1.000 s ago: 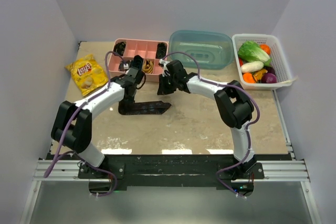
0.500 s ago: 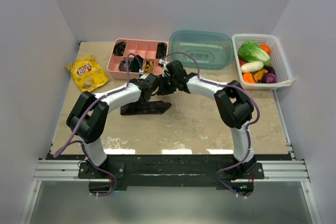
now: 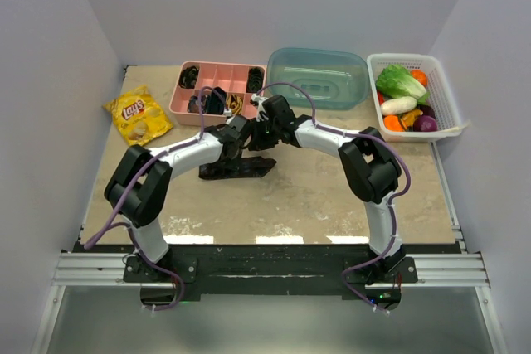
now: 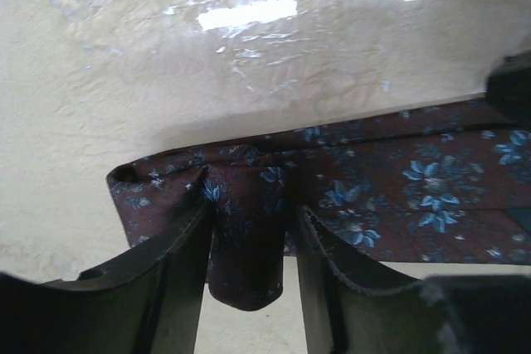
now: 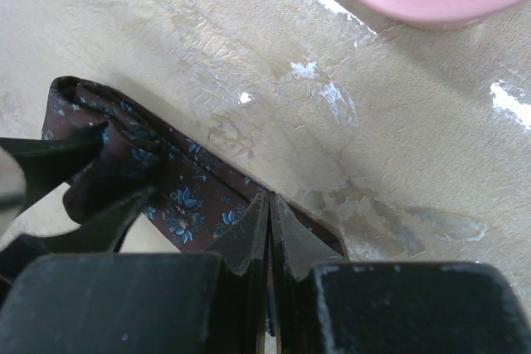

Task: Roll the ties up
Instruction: Roll the tie at the center of the board.

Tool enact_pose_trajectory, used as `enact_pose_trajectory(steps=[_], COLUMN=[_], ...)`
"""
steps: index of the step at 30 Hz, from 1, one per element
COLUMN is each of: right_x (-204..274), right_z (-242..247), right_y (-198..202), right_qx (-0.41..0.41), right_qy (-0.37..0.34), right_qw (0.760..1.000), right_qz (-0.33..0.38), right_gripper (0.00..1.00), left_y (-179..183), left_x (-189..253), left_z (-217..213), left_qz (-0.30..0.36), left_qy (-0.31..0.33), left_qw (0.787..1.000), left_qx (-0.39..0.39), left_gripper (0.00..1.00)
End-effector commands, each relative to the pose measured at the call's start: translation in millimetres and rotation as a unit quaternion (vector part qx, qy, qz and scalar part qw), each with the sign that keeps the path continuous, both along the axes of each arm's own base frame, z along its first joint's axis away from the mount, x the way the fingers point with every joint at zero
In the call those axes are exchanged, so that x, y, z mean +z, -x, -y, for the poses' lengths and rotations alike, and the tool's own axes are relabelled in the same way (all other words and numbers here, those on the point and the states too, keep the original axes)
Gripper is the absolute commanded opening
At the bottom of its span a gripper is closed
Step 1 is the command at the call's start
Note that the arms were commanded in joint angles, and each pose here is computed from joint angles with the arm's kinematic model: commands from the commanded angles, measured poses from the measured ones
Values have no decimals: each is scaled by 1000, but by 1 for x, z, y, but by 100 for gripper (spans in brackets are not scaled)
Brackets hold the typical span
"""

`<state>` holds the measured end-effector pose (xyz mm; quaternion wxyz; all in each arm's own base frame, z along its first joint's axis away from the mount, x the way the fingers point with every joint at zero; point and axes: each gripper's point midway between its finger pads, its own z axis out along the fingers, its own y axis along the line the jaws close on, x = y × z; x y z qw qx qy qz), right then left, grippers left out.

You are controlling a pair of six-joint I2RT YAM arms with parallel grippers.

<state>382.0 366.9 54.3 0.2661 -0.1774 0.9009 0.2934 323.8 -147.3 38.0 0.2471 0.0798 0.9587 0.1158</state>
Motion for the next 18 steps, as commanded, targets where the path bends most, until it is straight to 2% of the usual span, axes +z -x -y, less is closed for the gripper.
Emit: enact_pose_trajectory(steps=[1, 3, 11, 18], right_x=[14, 15, 24, 43], right_z=[-3, -3, -3, -18], right_y=[-2, -2, -3, 5], right_qx=[8, 8, 10, 41], right_qy=[-7, -7, -13, -46], right_qw=[1000, 1000, 999, 997], right_qz=[19, 20, 30, 42], right_gripper=[6, 5, 5, 5], left_y=[2, 0, -9, -16], left_x=[0, 8, 55, 86], left_z=[24, 27, 37, 27], left_qz=[-1, 7, 60, 95], left_qy=[69, 81, 131, 208], left_qw=[998, 997, 989, 973], left_qx=[-11, -13, -22, -17], left_gripper=[57, 64, 82, 86])
